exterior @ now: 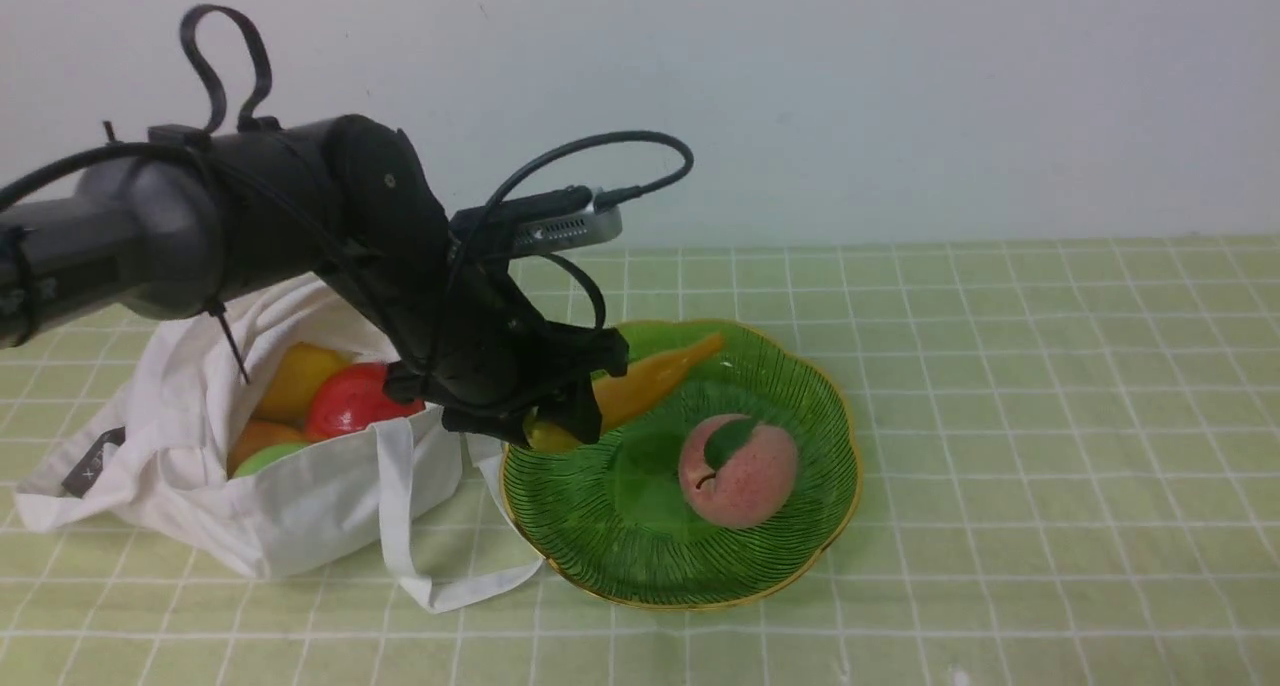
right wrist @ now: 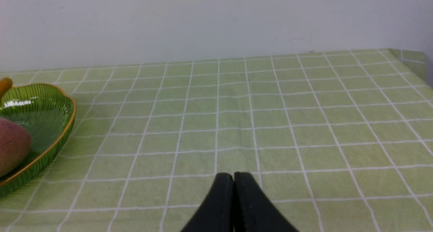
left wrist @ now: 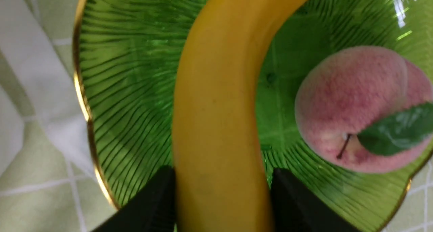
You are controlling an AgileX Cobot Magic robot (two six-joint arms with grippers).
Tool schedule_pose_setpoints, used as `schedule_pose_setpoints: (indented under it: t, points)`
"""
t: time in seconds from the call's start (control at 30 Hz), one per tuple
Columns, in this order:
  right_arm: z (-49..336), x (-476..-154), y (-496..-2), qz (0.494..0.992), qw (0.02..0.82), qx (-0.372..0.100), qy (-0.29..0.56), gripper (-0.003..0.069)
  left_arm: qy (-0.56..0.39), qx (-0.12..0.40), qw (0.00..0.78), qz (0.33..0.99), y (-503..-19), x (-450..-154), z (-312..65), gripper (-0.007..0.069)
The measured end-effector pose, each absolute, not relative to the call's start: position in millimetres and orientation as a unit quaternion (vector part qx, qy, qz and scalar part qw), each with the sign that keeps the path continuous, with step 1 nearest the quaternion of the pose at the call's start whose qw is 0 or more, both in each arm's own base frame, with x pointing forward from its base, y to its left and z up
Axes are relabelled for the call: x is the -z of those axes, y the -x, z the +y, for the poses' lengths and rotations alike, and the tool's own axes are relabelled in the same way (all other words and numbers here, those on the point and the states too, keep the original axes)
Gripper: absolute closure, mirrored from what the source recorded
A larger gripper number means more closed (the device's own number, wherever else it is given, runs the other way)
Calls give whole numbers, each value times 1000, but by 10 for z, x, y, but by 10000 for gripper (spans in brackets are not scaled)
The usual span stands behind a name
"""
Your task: Take the fruit out of the bag on the green coffee tablecloth and place them on the plate.
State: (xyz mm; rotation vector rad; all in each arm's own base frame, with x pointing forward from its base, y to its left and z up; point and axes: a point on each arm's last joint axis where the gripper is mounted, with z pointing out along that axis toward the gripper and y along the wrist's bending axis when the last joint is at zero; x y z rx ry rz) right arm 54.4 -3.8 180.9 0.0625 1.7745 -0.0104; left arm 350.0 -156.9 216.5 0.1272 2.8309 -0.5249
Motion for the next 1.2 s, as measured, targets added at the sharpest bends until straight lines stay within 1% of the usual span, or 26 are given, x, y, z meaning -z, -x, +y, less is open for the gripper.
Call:
schedule_pose_setpoints:
  t: [0.03,0.13,0.23,0.33,0.37,0.4,0.43,0.47,0.5,0.53,0.57,0.6,0.63,0.67,0.7,0.77,0.83,0.87,0.9,0.93,0.97,1.03,1.07,1.13,1.2]
  points:
    - [-38,-1809,-544,775,631,5,-27,669,-44,180,128,974,-3505,-2154,-1571,288]
    - [-38,-1809,-544,775,631,5,-27,669,-52,172,121,976,-3517,-2131,-1569,200]
    - [-38,-1809,-544,775,631,5,-27,669,-82,154,108,979,-3513,-2192,-1551,146]
    - [-38,-1809,-544,775,631,5,-27,669,-108,136,100,980,-3500,-2343,-1527,140]
    - [-38,-1809,-544,775,631,5,-27,669,-118,128,95,980,-3481,-2425,-1509,154]
    - [-38,-1809,-544,775,631,5,-27,669,-130,118,90,980,-3433,-2554,-1476,197]
    - [-38,-1809,-544,775,631,5,-27,669,-135,112,92,980,-3404,-2627,-1458,205]
    - [-38,-1809,-544,775,631,5,-27,669,-147,98,109,978,-3301,-2851,-1392,300]
    - [-38,-1809,-544,775,631,5,-27,669,-148,96,109,978,-3280,-2880,-1381,313]
    - [-38,-1809,-544,775,631,5,-27,669,-155,81,144,974,-3107,-3186,-1275,439]
    - [-38,-1809,-544,775,631,5,-27,669,-154,79,143,975,-3106,-3181,-1270,439]
    - [-38,-1809,-544,775,631,5,-27,669,-152,72,188,968,-2899,-3476,-1162,543]
    - [-38,-1809,-544,775,631,5,-27,669,-145,70,224,961,-2709,-3684,-1069,585]
    - [-38,-1809,-544,775,631,5,-27,669,-139,73,256,954,-2530,-3846,-989,606]
    - [-38,-1809,-544,775,631,5,-27,669,-133,78,293,944,-2343,-3990,-910,618]
    - [-38,-1809,-544,775,631,5,-27,669,-127,90,356,922,-2037,-4176,-788,627]
    - [-38,-1809,-544,775,631,5,-27,669,-123,100,399,903,-1803,-4271,-698,631]
    - [-38,-1809,-544,775,631,5,-27,669,-117,115,457,874,-1509,-4328,-586,633]
    - [-38,-1809,-544,775,631,5,-27,669,-113,128,495,852,-1280,-4365,-504,633]
    - [-38,-1809,-544,775,631,5,-27,669,-112,130,496,851,-1248,-4335,-495,633]
    - [-38,-1809,-544,775,631,5,-27,669,-105,151,530,828,-953,-4320,-397,633]
    - [-38,-1809,-544,775,631,5,-27,669,-91,172,554,810,-670,-4204,-301,633]
    - [-38,-1809,-544,775,631,5,-27,669,-89,174,560,805,-617,-4201,-279,633]
    - [-38,-1809,-544,775,631,5,-27,669,-79,161,578,796,-414,-4042,-164,633]
    - [-38,-1809,-544,775,631,5,-27,669,-75,148,586,793,-341,-3950,-110,633]
